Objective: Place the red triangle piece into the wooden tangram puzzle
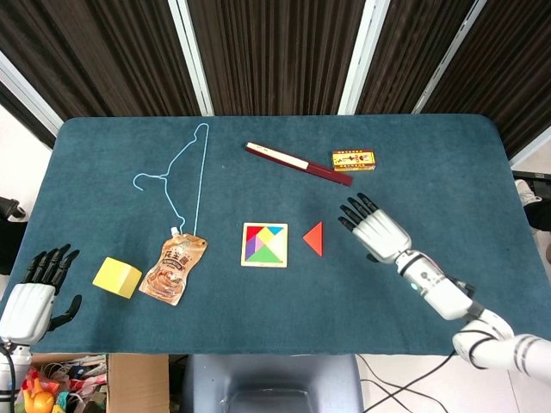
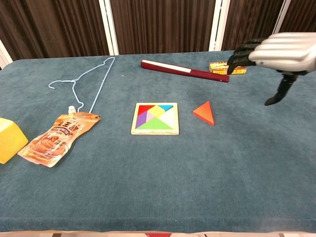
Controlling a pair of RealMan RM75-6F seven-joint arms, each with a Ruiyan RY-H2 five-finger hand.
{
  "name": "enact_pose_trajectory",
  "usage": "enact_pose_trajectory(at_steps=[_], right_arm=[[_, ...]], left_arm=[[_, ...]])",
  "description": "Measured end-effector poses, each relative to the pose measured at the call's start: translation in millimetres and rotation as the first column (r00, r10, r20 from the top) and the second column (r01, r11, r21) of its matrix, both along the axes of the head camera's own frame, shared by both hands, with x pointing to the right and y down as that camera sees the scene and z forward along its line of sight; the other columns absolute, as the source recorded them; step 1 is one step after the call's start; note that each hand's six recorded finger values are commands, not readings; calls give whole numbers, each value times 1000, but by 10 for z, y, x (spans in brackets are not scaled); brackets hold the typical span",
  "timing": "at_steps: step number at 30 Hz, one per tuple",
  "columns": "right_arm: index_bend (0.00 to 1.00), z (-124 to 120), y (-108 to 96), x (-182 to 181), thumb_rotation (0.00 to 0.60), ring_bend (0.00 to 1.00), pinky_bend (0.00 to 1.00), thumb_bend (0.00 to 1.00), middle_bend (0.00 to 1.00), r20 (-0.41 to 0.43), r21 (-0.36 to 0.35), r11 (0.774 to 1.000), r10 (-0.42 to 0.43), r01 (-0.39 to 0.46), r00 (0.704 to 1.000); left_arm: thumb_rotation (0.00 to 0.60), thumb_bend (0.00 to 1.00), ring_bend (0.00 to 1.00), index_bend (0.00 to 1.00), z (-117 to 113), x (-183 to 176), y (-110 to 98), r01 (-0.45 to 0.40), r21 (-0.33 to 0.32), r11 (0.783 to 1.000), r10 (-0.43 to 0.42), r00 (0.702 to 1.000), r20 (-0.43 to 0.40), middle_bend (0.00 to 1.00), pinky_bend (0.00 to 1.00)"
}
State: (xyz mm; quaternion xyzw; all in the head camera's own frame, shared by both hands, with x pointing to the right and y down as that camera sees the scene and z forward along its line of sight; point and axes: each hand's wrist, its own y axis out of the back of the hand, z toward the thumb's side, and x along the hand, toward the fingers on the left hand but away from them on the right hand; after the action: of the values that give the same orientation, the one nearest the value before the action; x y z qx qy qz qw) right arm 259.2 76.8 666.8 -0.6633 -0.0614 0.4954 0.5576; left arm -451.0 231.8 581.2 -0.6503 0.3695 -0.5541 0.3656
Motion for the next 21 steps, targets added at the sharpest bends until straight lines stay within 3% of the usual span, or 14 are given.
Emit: enact_pose_trajectory(at_steps=[10,21], right_arm=[[343,321,-103,-241,600,0,0,333,249,28,-48,998,-29,31,999],[352,639,-93,-550,600,0,0,341,249,31,-86,994,-64,67,997]], left_arm=[[600,437,0,0,30,24,-20,-6,3,1000,6,1000,-24,0,86],[600,435,0,0,75,21,-49,-1,-11,1000,1,1000,-13,0,86]])
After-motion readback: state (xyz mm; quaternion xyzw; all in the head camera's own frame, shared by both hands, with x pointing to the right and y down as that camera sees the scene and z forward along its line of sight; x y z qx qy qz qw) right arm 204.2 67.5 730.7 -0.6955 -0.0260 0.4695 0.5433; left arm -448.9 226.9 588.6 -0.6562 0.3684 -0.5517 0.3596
